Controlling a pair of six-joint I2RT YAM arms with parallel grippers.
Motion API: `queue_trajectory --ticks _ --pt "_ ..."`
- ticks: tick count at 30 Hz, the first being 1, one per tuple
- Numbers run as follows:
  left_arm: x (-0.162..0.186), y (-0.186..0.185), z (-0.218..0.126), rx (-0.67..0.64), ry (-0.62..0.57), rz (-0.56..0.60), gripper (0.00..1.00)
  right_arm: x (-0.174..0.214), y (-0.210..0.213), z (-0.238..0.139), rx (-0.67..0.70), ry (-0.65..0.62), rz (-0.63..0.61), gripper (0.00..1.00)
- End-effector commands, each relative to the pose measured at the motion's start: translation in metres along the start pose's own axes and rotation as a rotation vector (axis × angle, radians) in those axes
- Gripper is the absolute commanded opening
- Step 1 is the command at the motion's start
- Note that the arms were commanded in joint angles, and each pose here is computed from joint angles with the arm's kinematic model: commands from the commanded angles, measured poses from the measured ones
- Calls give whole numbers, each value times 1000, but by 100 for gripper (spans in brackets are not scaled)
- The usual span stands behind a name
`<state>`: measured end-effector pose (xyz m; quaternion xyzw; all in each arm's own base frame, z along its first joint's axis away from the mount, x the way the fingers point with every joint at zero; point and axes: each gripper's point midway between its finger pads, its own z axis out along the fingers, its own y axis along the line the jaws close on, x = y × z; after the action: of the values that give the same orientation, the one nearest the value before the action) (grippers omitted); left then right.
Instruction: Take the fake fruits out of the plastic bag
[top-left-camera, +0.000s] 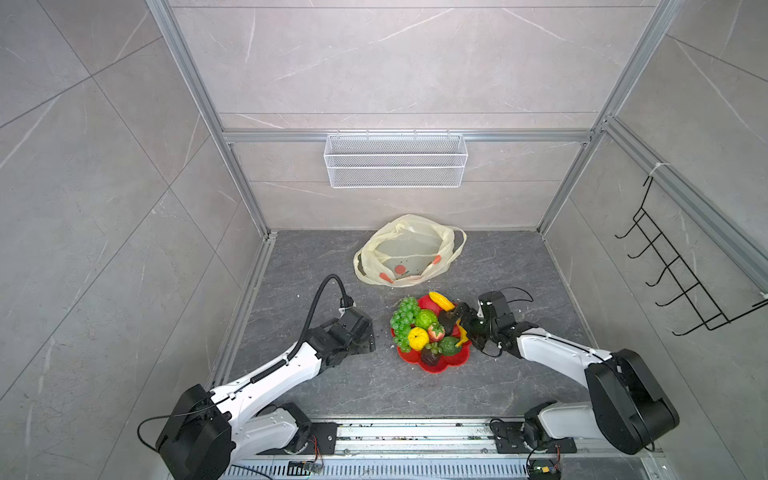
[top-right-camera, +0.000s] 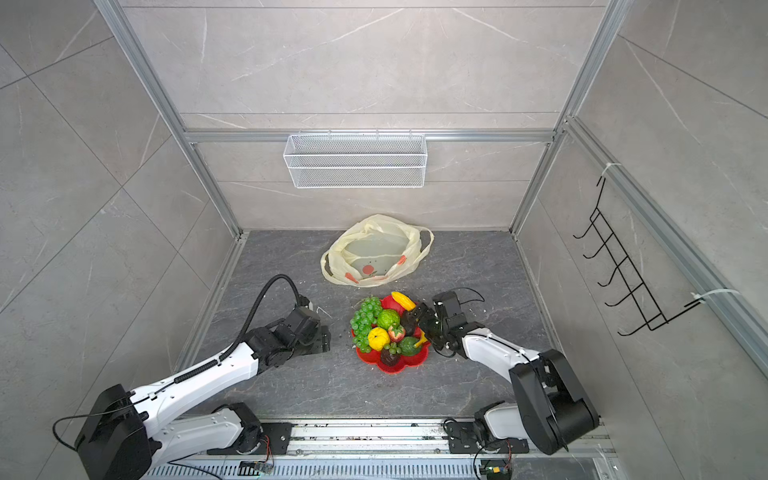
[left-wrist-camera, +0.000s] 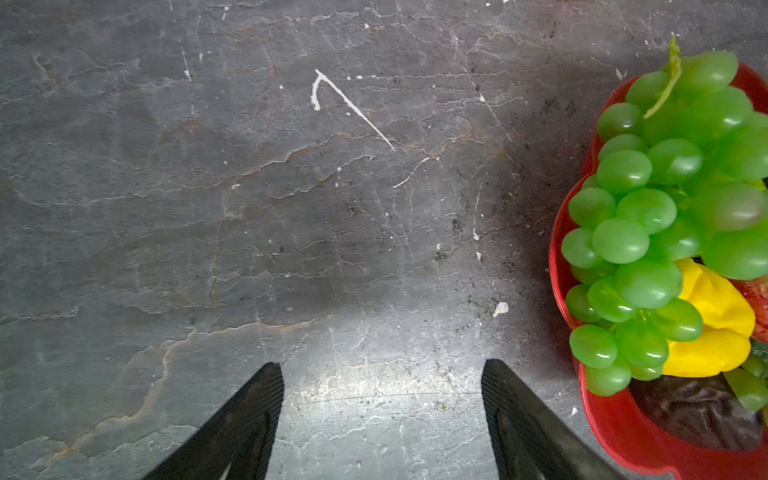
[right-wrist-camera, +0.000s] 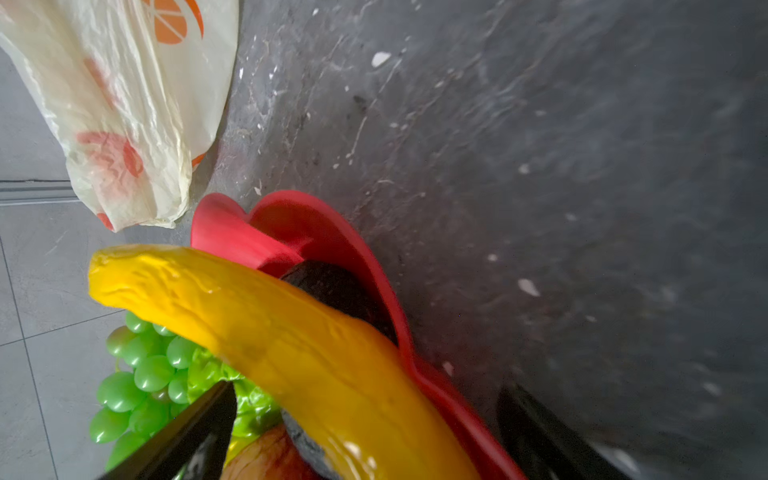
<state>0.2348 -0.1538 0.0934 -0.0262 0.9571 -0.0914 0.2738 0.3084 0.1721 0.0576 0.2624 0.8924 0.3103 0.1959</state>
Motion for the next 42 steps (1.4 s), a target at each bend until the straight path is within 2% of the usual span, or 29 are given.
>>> queue_trajectory --ticks 1,6,11,16,21,25,27,31,32,35,37,39,42 --pt "-5 14 -4 -30 -25 4 78 -5 31 10 -56 -24 -8 100" --pt "-9 26 -6 -46 -47 -12 79 0 41 24 -45 -10 -29 100" --pt "-13 29 -7 -52 -67 -16 79 -3 39 22 -19 -23 -54 100" --pt "-32 25 -9 -52 -127 -15 79 -20 23 4 65 -62 -114 100" --pt "-71 30 -11 -124 -227 -12 80 -39 17 -24 79 -104 -155 100" --pt "-110 65 -16 -221 -308 -135 82 -82 2 -73 150 -221 -227 100" --pt "-129 86 -24 -310 -384 -160 84 -107 -12 -95 208 -287 -246 100" --pt "-154 128 -34 -523 -497 -170 99 -153 -44 -128 343 -475 -272 100" --pt "-156 141 -35 -579 -515 -170 100 -161 -46 -133 355 -539 -289 100" --pt "-166 156 -28 -623 -618 -86 100 -173 -53 -139 371 -675 -373 100" --pt "-168 161 -23 -605 -670 -44 100 -182 -62 -141 448 -716 -405 100" --pt "-165 172 -16 -616 -671 -29 100 -188 -73 -138 520 -731 -426 100" --pt "-158 181 -4 -667 -659 55 100 -195 -80 -133 535 -800 -449 100"
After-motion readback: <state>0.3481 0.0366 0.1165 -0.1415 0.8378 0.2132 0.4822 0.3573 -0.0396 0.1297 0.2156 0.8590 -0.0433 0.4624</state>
